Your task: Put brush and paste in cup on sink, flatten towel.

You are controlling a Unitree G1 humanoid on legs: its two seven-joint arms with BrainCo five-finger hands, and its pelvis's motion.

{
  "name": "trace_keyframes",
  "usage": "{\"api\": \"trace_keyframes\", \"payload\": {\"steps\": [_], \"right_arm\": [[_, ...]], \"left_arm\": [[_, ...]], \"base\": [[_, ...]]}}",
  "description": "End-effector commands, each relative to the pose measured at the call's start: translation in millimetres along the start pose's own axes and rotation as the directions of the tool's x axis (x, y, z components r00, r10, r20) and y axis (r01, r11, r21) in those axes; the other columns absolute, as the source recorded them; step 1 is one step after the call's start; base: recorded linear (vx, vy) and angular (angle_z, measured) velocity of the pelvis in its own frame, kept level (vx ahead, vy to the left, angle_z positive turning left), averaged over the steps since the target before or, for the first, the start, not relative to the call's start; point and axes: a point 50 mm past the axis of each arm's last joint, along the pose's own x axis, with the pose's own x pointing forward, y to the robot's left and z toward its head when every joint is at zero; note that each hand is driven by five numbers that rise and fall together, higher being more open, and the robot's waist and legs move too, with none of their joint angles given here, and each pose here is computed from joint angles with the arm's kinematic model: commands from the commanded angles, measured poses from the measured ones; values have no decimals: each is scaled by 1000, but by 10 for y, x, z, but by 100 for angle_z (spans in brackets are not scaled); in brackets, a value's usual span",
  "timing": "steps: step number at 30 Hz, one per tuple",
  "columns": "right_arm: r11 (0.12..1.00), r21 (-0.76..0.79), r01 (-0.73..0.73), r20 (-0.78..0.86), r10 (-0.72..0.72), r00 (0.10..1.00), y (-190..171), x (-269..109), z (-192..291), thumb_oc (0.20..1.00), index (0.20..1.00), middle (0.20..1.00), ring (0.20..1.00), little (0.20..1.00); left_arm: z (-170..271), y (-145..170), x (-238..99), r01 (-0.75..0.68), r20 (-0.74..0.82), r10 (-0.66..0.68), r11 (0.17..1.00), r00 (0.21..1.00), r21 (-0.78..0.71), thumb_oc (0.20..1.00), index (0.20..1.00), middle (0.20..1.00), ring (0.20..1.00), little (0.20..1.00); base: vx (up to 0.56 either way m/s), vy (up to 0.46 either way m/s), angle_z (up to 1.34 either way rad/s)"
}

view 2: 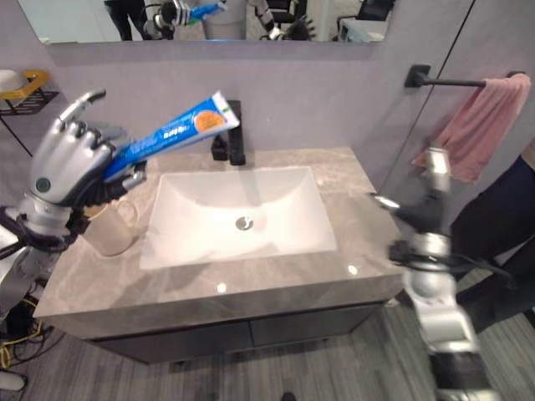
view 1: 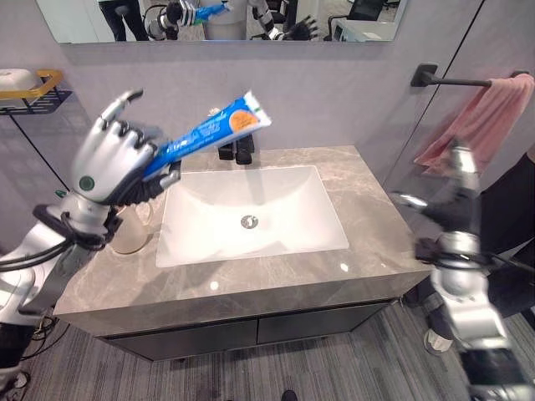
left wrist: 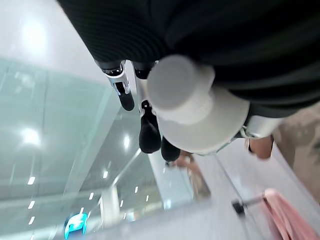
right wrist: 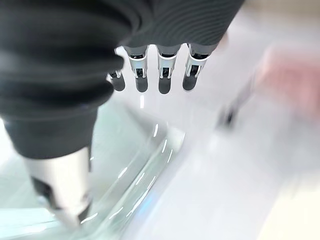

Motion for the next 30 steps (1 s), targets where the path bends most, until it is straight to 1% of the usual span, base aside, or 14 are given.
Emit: {"api": "trace_keyframes", "payload": {"steps": [1, 2, 3, 4, 6, 7, 8, 11, 13, 14, 17, 19, 25, 30], "right_arm": [[910, 404, -93, 35, 87, 996, 184, 188, 73, 1000, 1000, 1000, 1000, 1000], [870, 473, -140, 23, 146, 989, 320, 204, 61, 1000, 1000, 1000, 1000, 1000], [792, 586, -170, 13, 201, 980, 526, 272, 54, 1000, 1000, 1000, 1000, 1000], [663, 724, -191, 41, 236, 971, 740, 331, 149, 1000, 1000, 1000, 1000, 1000], [575, 790, -213, 70, 262, 963, 871, 376, 217, 1000, 1000, 1000, 1000, 1000], [481, 843, -241, 125, 261, 957, 984, 397, 347, 1000, 1000, 1000, 1000, 1000], [468, 846, -257, 136, 277, 951, 1019, 401, 355, 1000, 1000, 1000, 1000, 1000], [316, 895, -315, 227, 287, 931, 1197, 408, 549, 1000, 1000, 1000, 1000, 1000], [283, 900, -332, 249, 290, 924, 1245, 417, 604, 1000, 1000, 1000, 1000, 1000], [225, 902, -368, 301, 282, 911, 1296, 427, 724, 1000, 1000, 1000, 1000, 1000], [173, 903, -393, 339, 276, 900, 1362, 432, 835, 1000, 1000, 1000, 1000, 1000], [147, 870, -471, 424, 264, 866, 1394, 455, 1046, 1000, 1000, 1000, 1000, 1000], [114, 852, -511, 489, 173, 855, 1331, 529, 1271, 1000, 1000, 1000, 1000, 1000], [149, 832, -535, 526, 93, 845, 1195, 565, 1403, 1000, 1000, 1000, 1000, 1000]], "left_arm": [[-56, 189, 233, -151, -11, 151, 988, 988, -11, 200, 200, 200, 200, 200], [-25, 179, 252, -149, 0, 149, 988, 989, -28, 200, 200, 200, 200, 200], [17, 190, 301, -158, 18, 159, 986, 987, -51, 200, 200, 200, 200, 200], [74, 235, 348, -186, 36, 189, 979, 981, -78, 200, 200, 200, 200, 200], [98, 272, 385, -199, 54, 204, 976, 977, -85, 200, 200, 200, 200, 200], [150, 292, 414, -215, 75, 223, 972, 972, -100, 200, 200, 200, 200, 200], [156, 291, 426, -216, 81, 224, 971, 971, -100, 200, 200, 200, 200, 200], [234, 301, 468, -232, 120, 247, 965, 962, -123, 200, 200, 200, 200, 200], [255, 314, 476, -232, 137, 248, 965, 959, -124, 200, 200, 200, 200, 200], [287, 327, 465, -234, 156, 253, 964, 955, -130, 200, 200, 200, 200, 200], [324, 352, 461, -239, 178, 262, 961, 949, -139, 200, 200, 200, 200, 200], [386, 342, 462, -227, 209, 259, 960, 943, -164, 200, 200, 200, 200, 200], [445, 323, 435, -220, 217, 265, 953, 939, -210, 200, 200, 200, 200, 200], [456, 304, 390, -220, 199, 268, 947, 943, -234, 200, 200, 200, 200, 200]], "base": [[0, 0, 0], [0, 0, 0], [-1, 7, 5], [4, 3, 9], [19, -3, 16], [26, -5, 16], [33, 0, 14], [28, -2, 9], [15, 1, 20], [22, 8, 22], [23, 6, 9], [38, 15, 16], [29, 12, 4], [0, 0, 0]]}}
